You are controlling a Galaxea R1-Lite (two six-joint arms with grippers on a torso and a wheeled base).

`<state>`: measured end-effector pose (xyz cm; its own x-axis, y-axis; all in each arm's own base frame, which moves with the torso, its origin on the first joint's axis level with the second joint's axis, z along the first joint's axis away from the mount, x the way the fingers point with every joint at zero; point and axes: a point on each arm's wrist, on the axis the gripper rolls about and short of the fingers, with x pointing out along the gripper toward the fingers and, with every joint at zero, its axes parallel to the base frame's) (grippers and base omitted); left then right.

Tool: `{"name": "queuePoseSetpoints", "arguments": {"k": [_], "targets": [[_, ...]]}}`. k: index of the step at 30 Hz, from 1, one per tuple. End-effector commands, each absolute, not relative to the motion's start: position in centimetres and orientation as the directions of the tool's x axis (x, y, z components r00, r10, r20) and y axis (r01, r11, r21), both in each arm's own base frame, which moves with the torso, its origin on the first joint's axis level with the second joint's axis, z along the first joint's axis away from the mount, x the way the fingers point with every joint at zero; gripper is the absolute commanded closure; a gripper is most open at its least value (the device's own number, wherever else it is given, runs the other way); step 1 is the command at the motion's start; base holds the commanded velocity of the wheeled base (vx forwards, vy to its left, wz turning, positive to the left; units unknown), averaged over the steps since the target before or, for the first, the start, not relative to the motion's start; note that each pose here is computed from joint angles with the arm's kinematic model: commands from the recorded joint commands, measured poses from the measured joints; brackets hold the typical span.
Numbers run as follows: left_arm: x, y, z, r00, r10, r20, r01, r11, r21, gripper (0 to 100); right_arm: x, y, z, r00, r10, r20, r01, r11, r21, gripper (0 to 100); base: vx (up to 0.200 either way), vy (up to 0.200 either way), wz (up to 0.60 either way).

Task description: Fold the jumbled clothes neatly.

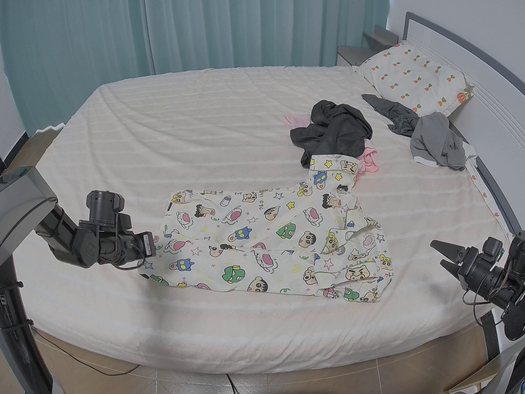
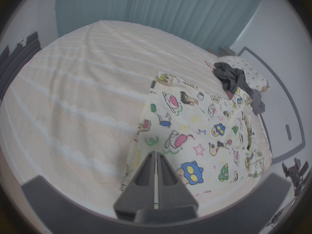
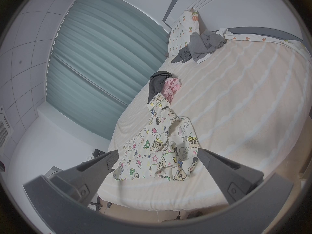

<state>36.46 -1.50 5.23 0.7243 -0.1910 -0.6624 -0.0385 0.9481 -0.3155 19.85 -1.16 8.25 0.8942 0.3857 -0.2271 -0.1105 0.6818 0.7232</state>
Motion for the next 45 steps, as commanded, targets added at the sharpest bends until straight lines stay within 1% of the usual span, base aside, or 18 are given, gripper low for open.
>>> {"name": "queuePoseSetpoints", "arguments": {"k": [1, 7, 9, 14, 17, 23, 28, 30, 38, 44, 45], "targets": [[36.5, -0.6, 5.8, 0.740, -0.177, -0.649, -0.064, 0.942, -0.330, 100, 19.5, -1.1, 8.0, 0.890, 0.387, -0.242, -0.098, 0.680, 0.726, 0, 0.000, 0.000, 0.00], [36.1, -0.5, 6.4, 0.748, -0.175, -0.640, -0.085, 0.932, -0.353, 100, 19.6, -1.1, 7.8, 0.885, 0.392, -0.250, -0.097, 0.681, 0.726, 0, 0.000, 0.000, 0.00], [35.5, 0.2, 8.4, 0.780, -0.166, -0.604, -0.131, 0.900, -0.416, 100, 19.6, -0.7, 7.9, 0.882, 0.400, -0.248, -0.107, 0.685, 0.721, 0, 0.000, 0.000, 0.00], [35.5, 0.3, 8.7, 0.789, -0.163, -0.592, -0.158, 0.878, -0.452, 100, 19.6, -0.7, 8.0, 0.886, 0.398, -0.239, -0.116, 0.687, 0.717, 0, 0.000, 0.000, 0.00], [35.5, 0.4, 8.9, 0.793, -0.168, -0.585, -0.198, 0.838, -0.509, 100, 19.6, -0.7, 8.1, 0.895, 0.377, -0.239, -0.112, 0.708, 0.697, 0, 0.000, 0.000, 0.00], [35.0, 1.9, 10.0, 0.806, -0.224, -0.548, -0.165, 0.804, -0.571, 100, 19.5, 0.3, 8.2, 0.902, 0.359, -0.241, -0.112, 0.732, 0.672, 0, 0.000, 0.000, 0.00], [34.8, 2.5, 10.2, 0.810, -0.227, -0.541, -0.164, 0.798, -0.580, 100, 19.4, 1.0, 8.5, 0.901, 0.365, -0.233, -0.127, 0.736, 0.665, 0, 0.000, 0.200, 0.00], [34.7, 3.1, 10.1, 0.810, -0.216, -0.545, -0.177, 0.796, -0.579, 100, 19.2, 1.3, 8.9, 0.899, 0.381, -0.216, -0.152, 0.735, 0.661, 0, 0.000, 0.200, 0.00], [34.6, 3.1, 9.7, 0.803, -0.215, -0.556, -0.189, 0.793, -0.579, 100, 19.1, 1.9, 8.9, 0.887, 0.408, -0.215, -0.175, 0.729, 0.662, 0, 0.000, 0.200, 0.00], [34.6, 2.8, 9.5, 0.797, -0.223, -0.561, -0.186, 0.794, -0.579, 100, 19.1, 2.3, 8.9, 0.879, 0.426, -0.216, -0.189, 0.725, 0.662, 0, 0.000, 0.000, 0.00], [34.4, 2.5, 9.2, 0.786, -0.232, -0.572, -0.184, 0.796, -0.576, 100, 19.1, 2.4, 8.9, 0.878, 0.427, -0.217, -0.189, 0.725, 0.662, 0, 0.000, 0.000, 0.00]]}}
